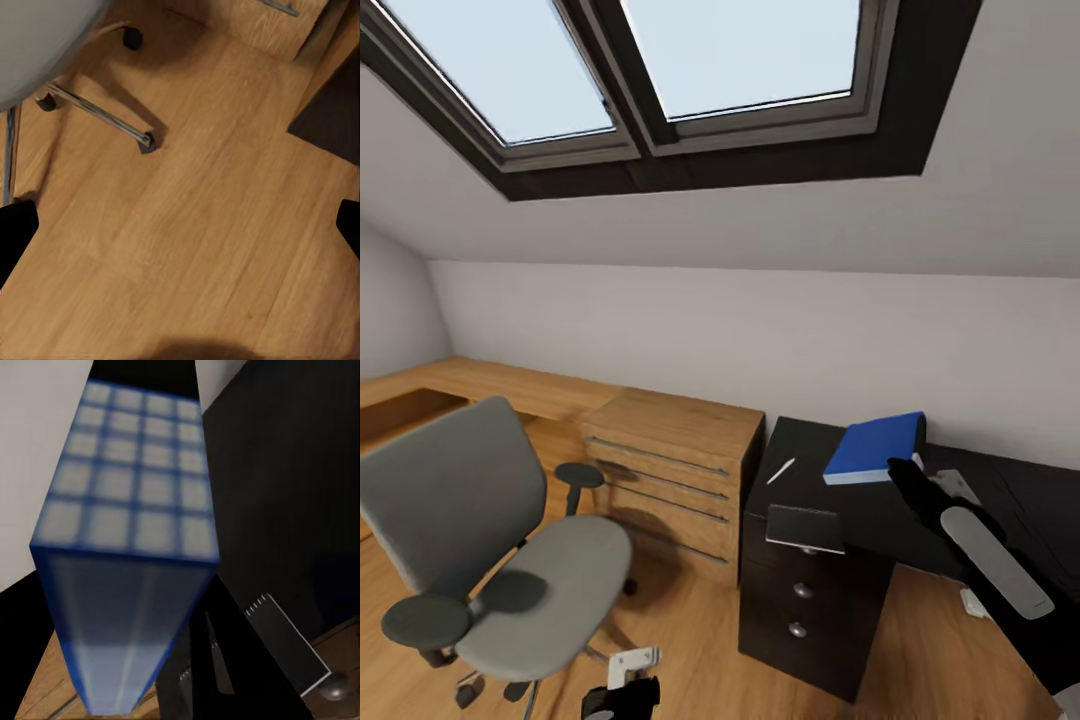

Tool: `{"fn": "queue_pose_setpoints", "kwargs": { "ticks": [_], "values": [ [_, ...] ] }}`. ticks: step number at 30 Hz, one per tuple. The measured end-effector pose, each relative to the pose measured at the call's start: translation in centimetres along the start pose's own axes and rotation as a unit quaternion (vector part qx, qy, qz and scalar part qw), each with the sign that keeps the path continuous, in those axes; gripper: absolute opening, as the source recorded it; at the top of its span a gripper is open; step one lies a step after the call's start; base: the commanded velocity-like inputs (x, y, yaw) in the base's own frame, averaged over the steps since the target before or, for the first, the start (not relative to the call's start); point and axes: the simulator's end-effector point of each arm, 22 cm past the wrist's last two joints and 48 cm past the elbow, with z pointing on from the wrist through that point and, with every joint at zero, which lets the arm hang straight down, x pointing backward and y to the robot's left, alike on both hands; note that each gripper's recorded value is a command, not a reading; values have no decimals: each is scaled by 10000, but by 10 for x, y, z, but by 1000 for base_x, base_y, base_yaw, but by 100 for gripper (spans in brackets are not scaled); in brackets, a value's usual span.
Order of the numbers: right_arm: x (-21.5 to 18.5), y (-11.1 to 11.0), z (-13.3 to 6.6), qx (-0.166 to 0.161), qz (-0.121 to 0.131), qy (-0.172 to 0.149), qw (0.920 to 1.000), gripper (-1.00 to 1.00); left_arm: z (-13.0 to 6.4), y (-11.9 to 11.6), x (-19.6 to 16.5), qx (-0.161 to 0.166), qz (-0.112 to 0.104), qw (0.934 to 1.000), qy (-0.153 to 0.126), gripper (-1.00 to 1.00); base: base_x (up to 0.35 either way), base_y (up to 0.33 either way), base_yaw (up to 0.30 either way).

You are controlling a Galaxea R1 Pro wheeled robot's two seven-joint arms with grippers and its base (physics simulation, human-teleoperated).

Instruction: In the bedroom, organize the workspace by keeping the computer under the desk, ensuring the monitor is on the desk, placing the keyboard on the desk next to the monitor, placing the mouse on the desk next to the keyboard, moving the folder from the swivel chair onto the desk next to the mouse, stacking the notebook on top of the folder with the pen on top of the notebook, and positioning the swivel chair next to the desk.

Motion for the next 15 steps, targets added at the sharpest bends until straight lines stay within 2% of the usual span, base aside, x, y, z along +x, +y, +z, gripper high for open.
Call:
{"fn": "queue_pose_setpoints", "kwargs": {
  "ticks": [5,8,13,15],
  "values": [
    [0,5,0,-104,-25,-29,9999,-100,7,22,34,-179,67,9996,215,100,0,0,-295],
    [0,4,1,-98,-34,-36,9999,-100,10,39,48,-255,10,9997,28,100,0,0,-297],
    [-1,3,1,-88,-32,-41,9999,-100,10,41,47,-266,-19,9996,-101,100,0,0,-286],
    [0,3,1,-87,-32,-41,9999,-100,10,41,47,-267,-21,9996,-112,100,0,0,-117]
  ]
}}
